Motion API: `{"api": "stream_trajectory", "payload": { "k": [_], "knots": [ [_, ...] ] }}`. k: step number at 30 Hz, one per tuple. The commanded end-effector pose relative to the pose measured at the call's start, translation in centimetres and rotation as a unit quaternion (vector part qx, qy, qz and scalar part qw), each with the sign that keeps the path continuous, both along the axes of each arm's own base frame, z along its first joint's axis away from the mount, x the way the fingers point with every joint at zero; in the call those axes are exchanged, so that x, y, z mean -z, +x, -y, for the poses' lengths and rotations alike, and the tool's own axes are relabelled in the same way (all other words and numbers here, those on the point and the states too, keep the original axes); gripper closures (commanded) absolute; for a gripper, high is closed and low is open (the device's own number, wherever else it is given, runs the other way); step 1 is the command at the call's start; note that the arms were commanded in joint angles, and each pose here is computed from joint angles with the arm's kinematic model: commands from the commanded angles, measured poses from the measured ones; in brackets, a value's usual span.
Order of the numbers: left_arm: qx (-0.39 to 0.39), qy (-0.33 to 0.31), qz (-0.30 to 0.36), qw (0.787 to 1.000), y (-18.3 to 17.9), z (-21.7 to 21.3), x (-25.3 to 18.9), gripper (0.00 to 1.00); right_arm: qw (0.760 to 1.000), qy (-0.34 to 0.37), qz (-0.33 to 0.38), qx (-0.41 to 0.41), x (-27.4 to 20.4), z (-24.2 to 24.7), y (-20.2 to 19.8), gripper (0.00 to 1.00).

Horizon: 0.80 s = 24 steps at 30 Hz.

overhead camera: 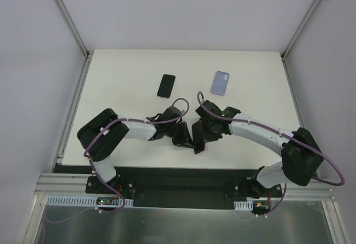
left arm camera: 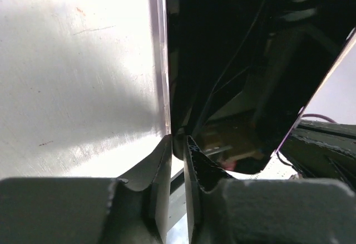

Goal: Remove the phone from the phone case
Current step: Remove the phone case from the phone.

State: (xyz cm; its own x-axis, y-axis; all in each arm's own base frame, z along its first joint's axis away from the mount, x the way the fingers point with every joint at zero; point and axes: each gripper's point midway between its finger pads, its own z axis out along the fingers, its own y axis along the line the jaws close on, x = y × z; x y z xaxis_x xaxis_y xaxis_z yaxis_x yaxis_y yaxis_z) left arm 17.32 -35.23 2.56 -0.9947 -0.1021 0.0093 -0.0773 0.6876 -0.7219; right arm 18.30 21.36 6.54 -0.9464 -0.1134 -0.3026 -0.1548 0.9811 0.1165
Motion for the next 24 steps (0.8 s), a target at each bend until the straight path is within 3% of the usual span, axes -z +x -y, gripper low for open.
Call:
{"api": "stream_trajectory", "payload": {
  "k": [1, 19, 24],
  "knots": [
    [-0.004, 0.029, -0.018, 0.999, -0.8, -1.2, 2.4, 0.91, 0.989, 0.134, 0.054, -0.007, -3.4, -6.2, 1.7, 0.99],
    [-0.002, 0.028, -0.026, 0.999, -0.8, -2.2, 3.2, 0.96, 0.991, 0.125, 0.033, -0.03, -1.6, -7.6, 0.9, 0.99],
    [-0.005, 0.025, -0.021, 0.999, -0.4, -2.3, 3.0, 0.97, 0.997, 0.065, 0.034, -0.026, -0.4, -6.3, 1.1, 0.99]
  ]
}}
